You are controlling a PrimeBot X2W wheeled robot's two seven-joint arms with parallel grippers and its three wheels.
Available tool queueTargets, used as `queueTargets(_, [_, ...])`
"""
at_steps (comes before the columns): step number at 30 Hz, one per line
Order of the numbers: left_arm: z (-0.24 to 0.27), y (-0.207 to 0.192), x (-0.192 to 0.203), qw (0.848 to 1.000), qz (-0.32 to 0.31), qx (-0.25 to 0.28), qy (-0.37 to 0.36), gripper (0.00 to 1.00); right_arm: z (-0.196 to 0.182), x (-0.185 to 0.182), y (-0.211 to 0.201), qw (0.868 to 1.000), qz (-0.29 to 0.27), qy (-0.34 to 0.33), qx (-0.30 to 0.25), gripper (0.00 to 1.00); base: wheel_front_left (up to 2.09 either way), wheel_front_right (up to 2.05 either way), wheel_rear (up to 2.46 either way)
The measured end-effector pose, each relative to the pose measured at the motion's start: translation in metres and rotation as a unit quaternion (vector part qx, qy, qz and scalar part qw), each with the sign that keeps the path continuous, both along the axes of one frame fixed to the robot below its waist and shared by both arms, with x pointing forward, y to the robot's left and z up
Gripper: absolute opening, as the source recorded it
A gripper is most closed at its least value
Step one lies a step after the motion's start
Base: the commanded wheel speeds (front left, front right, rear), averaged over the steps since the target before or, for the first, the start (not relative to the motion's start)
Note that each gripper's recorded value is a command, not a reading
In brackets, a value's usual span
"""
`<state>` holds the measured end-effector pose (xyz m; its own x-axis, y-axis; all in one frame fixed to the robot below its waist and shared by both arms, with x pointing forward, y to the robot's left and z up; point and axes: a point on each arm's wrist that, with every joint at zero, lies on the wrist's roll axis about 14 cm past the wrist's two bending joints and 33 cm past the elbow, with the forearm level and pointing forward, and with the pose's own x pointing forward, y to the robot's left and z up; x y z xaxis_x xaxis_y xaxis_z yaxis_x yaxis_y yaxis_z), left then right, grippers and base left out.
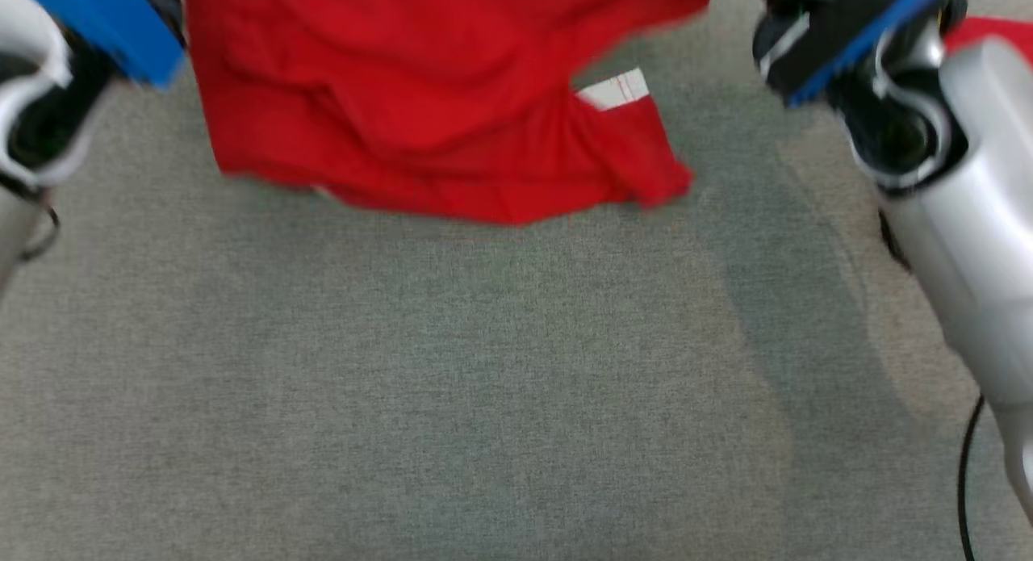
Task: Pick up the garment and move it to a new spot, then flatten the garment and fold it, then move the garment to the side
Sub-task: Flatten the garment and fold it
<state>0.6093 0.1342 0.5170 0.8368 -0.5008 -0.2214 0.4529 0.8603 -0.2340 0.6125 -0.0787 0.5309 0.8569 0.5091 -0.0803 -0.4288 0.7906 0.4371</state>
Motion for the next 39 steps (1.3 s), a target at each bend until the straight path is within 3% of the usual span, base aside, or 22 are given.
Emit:
queueTargets(5, [0.032,0.006,0.038,0.999,0.019,-0.003,-0.041,0.00,0.059,0.038,0.015,0.996,-0.011,-0.089,0.019,0.00,0.00,0.00,0.00])
queueTargets(11, [0.094,0.009,0.065,0.992,0.042,-0.038,-0.113,0.00,0.137,0.054,0.009,0.983,-0.032,-0.180,0.028,0.00,0.00,0.00,0.00])
queueTargets(14, [0.103,0.010,0.068,0.991,0.045,-0.037,-0.118,0.00,0.164,0.056,0.006,0.976,-0.038,-0.212,0.030,0.00,0.00,0.00,0.00])
queueTargets(17, [0.104,0.004,0.064,0.992,0.037,-0.045,-0.114,0.00,0.167,0.054,0.002,0.975,-0.041,-0.216,0.026,0.00,0.00,0.00,0.00])
queueTargets(19, [0.095,0.001,0.058,0.993,0.034,-0.053,-0.100,0.00,0.157,0.052,0.002,0.978,-0.038,-0.205,0.015,0.00,0.00,0.00,0.00])
queueTargets(23, [0.028,-0.011,0.026,1.000,-0.002,-0.003,-0.029,0.00,0.100,0.039,0.001,0.988,-0.032,-0.151,-0.002,0.00,0.00,0.00,0.00])
queueTargets(31, [-0.022,-0.021,-0.058,0.997,-0.047,-0.020,0.062,0.00,0.002,-0.031,-0.001,0.997,0.016,-0.046,-0.060,0.00,0.00,0.00,0.00])
queueTargets(34, [-0.025,-0.029,-0.098,0.992,-0.077,-0.030,0.098,0.00,-0.036,-0.070,-0.009,0.994,0.040,0.024,-0.099,0.00,0.00,0.00,0.00])
queueTargets(39, [-0.028,-0.037,-0.164,0.979,-0.119,-0.034,0.159,0.00,-0.068,-0.129,-0.033,0.983,0.060,0.110,-0.133,0.00,0.00,0.00,0.00])
